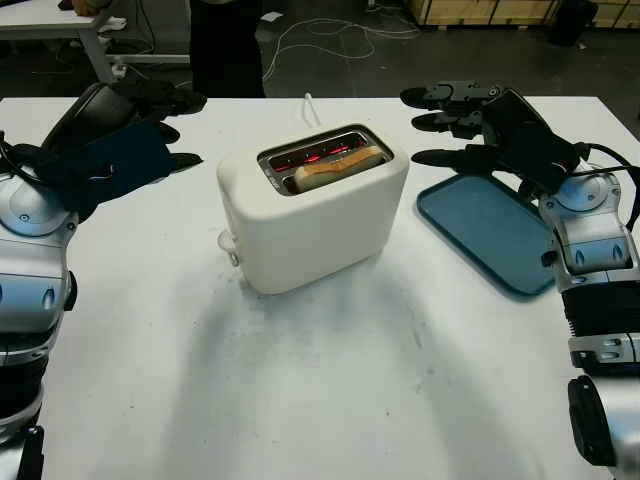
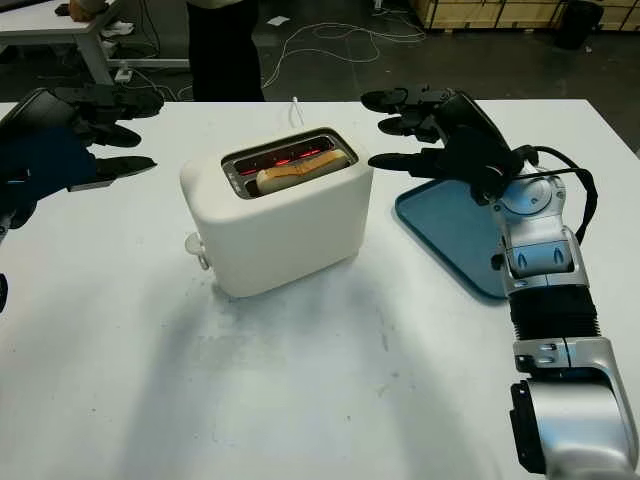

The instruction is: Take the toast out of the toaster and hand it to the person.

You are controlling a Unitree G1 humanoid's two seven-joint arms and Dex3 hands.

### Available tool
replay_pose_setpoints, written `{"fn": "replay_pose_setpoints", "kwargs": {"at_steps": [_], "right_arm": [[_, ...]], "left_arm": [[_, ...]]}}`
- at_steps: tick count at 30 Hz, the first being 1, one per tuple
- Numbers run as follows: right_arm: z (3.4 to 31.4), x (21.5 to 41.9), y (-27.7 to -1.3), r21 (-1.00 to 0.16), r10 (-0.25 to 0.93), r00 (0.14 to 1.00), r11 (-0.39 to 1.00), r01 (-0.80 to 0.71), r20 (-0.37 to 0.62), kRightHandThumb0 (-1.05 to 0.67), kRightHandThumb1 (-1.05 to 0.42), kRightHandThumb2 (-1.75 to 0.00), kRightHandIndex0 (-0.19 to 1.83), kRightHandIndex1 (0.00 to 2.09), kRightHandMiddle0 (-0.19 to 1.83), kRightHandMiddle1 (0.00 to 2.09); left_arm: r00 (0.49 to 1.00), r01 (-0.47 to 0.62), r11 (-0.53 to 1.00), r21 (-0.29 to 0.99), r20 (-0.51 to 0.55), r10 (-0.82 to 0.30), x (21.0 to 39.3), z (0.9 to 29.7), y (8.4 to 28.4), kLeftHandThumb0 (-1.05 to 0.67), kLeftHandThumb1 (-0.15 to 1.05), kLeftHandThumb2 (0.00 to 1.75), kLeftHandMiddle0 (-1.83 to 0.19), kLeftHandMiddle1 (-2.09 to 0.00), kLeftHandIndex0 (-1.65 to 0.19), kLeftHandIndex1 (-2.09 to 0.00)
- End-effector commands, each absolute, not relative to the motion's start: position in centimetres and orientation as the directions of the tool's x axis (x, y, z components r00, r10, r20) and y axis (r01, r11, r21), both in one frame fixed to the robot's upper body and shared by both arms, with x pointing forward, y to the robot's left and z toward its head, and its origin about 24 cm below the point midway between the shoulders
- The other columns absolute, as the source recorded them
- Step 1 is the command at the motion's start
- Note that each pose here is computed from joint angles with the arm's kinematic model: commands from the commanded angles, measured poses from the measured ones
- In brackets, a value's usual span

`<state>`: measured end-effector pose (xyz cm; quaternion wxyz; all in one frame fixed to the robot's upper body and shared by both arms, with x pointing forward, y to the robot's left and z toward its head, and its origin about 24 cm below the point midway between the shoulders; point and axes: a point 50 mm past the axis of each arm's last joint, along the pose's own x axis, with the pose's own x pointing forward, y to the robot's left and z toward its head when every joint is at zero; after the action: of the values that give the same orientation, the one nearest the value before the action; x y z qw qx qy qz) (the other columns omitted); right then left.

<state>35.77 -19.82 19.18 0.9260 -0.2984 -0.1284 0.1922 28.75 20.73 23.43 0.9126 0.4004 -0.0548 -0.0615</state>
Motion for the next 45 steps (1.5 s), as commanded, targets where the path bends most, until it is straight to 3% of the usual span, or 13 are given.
{"fn": "replay_pose_setpoints", "kwargs": {"at_steps": [1,45], "right_arm": [[18.89,35.63,-19.88,-0.592,0.428,0.894,0.757,-0.277,0.129,-0.74,-0.85,0.00,0.52,0.23,0.60,0.00],[18.86,35.53,-19.87,-0.604,0.421,0.901,0.747,-0.278,0.106,-0.76,-0.86,0.00,0.55,0.16,0.59,0.00]], "left_arm": [[0.987,0.068,0.671,0.738,0.049,-0.153,28.73,23.43,20.65,-0.33,0.92,0.02,-0.37,-0.67,-0.58,-0.03],[0.987,0.063,0.684,0.727,0.056,-0.151,28.71,23.30,20.65,-0.30,0.92,0.03,-0.33,-0.73,-0.58,-0.03]]}}
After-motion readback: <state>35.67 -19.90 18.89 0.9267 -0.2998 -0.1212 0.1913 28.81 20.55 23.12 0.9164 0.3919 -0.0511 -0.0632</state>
